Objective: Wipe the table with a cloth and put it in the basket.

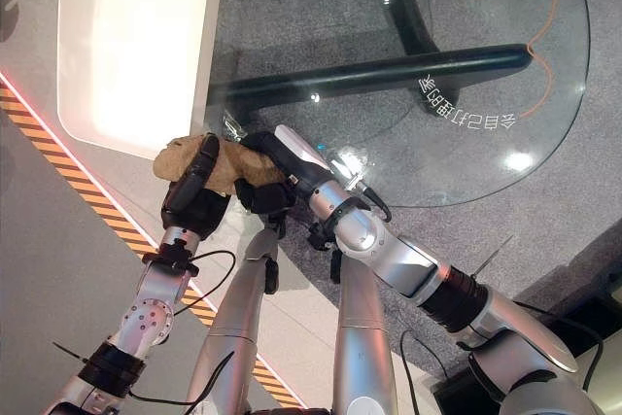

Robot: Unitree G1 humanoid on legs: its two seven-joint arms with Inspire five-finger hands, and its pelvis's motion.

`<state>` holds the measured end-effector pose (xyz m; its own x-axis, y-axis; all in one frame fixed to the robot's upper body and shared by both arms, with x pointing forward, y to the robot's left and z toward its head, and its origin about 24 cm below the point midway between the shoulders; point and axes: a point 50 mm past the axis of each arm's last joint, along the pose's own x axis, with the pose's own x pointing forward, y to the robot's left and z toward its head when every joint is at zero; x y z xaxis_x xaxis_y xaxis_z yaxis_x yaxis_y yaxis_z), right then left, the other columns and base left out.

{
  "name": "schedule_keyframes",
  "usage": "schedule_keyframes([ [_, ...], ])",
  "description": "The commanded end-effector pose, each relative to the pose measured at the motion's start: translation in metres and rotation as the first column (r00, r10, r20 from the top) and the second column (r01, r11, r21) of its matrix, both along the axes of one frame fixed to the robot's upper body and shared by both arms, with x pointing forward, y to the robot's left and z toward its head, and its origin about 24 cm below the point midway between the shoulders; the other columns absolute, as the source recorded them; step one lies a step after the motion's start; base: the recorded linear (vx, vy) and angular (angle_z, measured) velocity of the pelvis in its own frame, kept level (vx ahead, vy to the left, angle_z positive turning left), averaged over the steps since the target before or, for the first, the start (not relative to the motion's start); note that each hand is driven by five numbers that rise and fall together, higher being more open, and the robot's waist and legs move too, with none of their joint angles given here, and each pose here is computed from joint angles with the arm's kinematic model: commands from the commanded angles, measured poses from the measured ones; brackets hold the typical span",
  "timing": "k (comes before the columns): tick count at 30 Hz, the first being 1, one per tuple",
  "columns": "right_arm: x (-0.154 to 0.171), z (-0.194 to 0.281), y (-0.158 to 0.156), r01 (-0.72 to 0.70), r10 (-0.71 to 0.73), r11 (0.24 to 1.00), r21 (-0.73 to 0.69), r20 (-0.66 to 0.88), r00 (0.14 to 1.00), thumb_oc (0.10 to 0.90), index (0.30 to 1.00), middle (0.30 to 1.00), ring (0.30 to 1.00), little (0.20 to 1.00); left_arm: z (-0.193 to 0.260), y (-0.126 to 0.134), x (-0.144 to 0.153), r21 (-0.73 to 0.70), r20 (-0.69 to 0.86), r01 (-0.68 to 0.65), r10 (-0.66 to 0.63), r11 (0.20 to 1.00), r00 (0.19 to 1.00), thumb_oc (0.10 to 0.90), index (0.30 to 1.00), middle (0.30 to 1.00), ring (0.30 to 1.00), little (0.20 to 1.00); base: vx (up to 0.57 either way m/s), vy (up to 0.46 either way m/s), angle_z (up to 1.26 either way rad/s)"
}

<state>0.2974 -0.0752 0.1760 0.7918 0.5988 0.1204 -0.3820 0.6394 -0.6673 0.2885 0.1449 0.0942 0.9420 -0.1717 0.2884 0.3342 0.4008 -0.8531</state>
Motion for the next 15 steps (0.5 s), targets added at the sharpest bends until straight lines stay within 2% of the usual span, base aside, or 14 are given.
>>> schedule_keyframes([
  [1,-0.018,0.033,0.021,-0.145,0.133,0.986,0.08,0.138,0.981,0.1,0.3,0.3,0.3,0.2,0.054,-0.028,-0.019,-0.074,0.343,0.177,-0.142,0.981,0.929,0.1,0.3,0.3,0.3,0.2,0.0,0.0,0.0],
  [6,-0.017,0.035,0.018,-0.117,0.098,0.985,0.125,0.149,0.984,0.1,0.3,0.3,0.3,0.2,0.054,-0.028,-0.018,-0.077,0.341,0.172,-0.136,0.982,0.93,0.1,0.3,0.3,0.3,0.2,0.0,0.0,0.0],
  [7,-0.016,0.036,0.017,-0.106,0.083,0.983,0.151,0.154,0.985,0.372,0.533,0.533,0.533,0.472,0.054,-0.028,-0.018,-0.079,0.342,0.171,-0.134,0.982,0.93,0.1,0.3,0.3,0.3,0.2,0.0,0.0,0.0],
  [8,-0.015,0.036,0.016,-0.093,0.067,0.982,0.166,0.158,0.985,0.8,0.9,0.9,0.9,0.9,0.053,-0.027,-0.018,-0.079,0.342,0.168,-0.132,0.983,0.93,0.1,0.3,0.3,0.3,0.2,0.0,0.0,0.0],
  [15,-0.012,0.039,0.007,-0.031,-0.01,0.975,0.221,0.183,0.983,0.8,0.9,0.9,0.9,0.9,0.053,-0.026,-0.018,-0.095,0.343,0.154,-0.113,0.983,0.932,0.1,0.3,0.3,0.3,0.2,0.0,0.0,0.0],
])
